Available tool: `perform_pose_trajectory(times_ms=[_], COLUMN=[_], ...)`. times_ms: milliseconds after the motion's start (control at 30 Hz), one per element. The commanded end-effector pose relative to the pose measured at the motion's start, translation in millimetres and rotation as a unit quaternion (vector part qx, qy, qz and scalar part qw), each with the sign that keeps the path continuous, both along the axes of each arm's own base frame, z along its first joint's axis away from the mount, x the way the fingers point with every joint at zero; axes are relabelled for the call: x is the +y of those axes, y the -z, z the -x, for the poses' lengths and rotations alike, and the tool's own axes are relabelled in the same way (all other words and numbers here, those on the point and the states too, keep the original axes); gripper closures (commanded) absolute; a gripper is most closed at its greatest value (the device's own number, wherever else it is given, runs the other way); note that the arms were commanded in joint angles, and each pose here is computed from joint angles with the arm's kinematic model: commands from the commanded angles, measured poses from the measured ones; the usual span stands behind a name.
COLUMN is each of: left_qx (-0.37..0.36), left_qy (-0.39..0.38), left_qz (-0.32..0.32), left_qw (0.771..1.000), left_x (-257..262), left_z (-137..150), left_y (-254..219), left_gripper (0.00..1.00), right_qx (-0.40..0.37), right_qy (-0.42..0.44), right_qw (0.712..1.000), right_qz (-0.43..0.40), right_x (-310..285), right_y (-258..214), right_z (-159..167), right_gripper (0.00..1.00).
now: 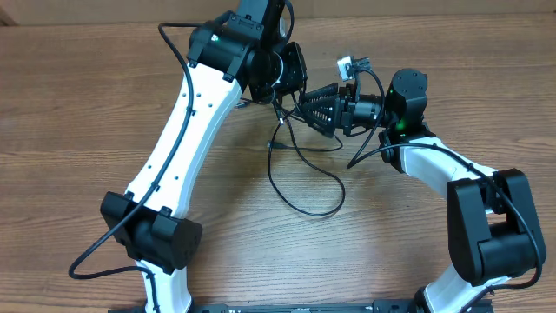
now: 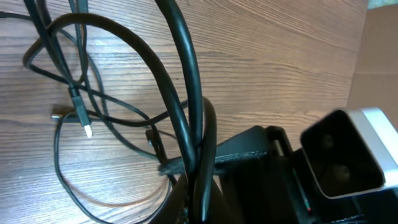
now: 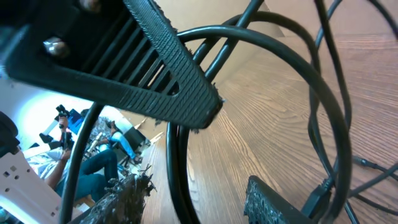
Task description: Untangle cables
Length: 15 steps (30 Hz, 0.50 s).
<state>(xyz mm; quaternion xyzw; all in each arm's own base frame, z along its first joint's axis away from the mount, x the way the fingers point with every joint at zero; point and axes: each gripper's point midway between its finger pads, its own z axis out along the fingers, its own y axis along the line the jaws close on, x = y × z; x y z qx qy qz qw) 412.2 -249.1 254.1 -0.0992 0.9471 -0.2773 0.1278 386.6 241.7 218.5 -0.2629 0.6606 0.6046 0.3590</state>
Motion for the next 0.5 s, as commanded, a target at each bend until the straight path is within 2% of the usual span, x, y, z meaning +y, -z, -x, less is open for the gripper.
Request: perform_pose_trajectory(times_ms=[0, 133, 200, 300, 467], left_qx=[-0.001, 0.012, 0.011, 0.004, -0.012], left_qy=[-0.009, -0.016, -0.014, -0.001, 0.011], left_qz=[-0.009, -0.014, -0.009, 0.002, 0.008], left_qw=[1.000, 1.000, 1.000, 1.000, 1.000], left_x=[17, 25, 23, 11, -4], left_z=[-5, -3, -3, -1, -1], left_y=[0, 3, 2, -1, -5], left_gripper=[0.96, 0.96, 0.96, 0.96, 0.96], right_qx=[-0.023, -0.023, -0.023, -0.023, -0.023], right_qy=[0.006, 0.008, 0.008, 0.007, 0.007], right_qw=[1.000, 1.000, 1.000, 1.000, 1.000], right_qz=[-0.003, -0.003, -0.003, -0.003, -0.003], right_x=[-2, -3, -3, -3, -3], right_y=[-13, -13, -13, -13, -13], right_z=[-2, -3, -3, -2, -2], right_gripper=[0.50, 0.58, 0.58, 0.44, 0.42])
